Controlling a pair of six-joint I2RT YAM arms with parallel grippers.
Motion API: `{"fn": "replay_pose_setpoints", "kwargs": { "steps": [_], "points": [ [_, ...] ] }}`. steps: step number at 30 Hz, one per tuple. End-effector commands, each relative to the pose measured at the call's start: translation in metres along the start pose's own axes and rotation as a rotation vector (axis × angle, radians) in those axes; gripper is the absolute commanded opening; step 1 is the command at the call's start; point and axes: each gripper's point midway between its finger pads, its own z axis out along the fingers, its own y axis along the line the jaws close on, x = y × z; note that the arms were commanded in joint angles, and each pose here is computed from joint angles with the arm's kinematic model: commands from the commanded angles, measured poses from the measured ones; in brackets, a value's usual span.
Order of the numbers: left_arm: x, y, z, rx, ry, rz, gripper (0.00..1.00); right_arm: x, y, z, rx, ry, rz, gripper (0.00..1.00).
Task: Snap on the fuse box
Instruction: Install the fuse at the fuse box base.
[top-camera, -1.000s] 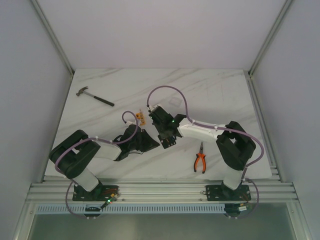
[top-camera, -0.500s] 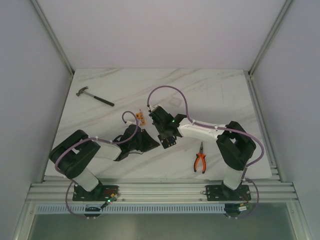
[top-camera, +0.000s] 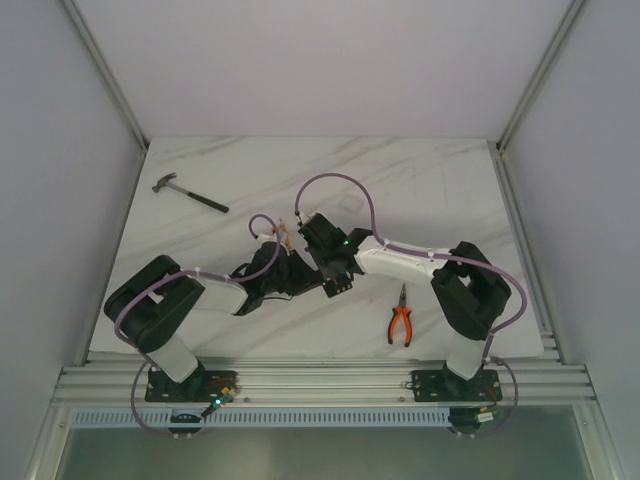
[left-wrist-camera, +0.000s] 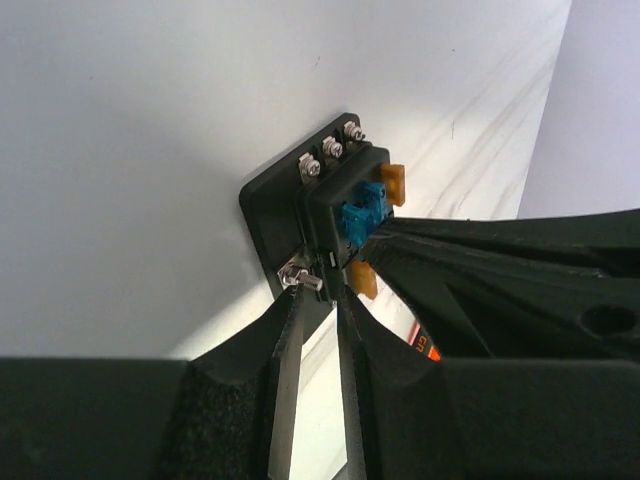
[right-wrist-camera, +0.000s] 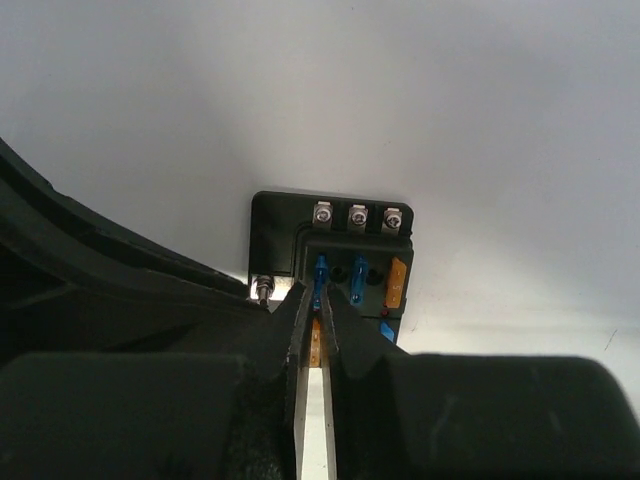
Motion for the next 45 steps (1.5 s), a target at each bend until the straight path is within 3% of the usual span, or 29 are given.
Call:
{"fn": "replay_pose_setpoints", "kwargs": {
  "steps": [1, 13, 40, 45],
  "points": [
    [-0.005, -0.006, 0.008, 0.018, -0.005, 0.003, 0.29, 0.020, -0.001, 0.009, -0.001, 0.072, 0.003, 0.12],
    [-0.001, 0.011, 0.016, -0.030, 0.018, -0.043, 0.23, 0.040, -0.002, 0.017, -0.003, 0.149, -0.002, 0.00],
    [0.010, 0.033, 0.016, -0.079, 0.043, -0.091, 0.18, 0.107, 0.011, 0.081, -0.050, 0.429, -0.075, 0.00],
    [0.010, 0.035, 0.014, -0.080, 0.037, -0.100, 0.18, 0.138, 0.010, 0.086, -0.057, 0.520, -0.077, 0.00]
  ]
}}
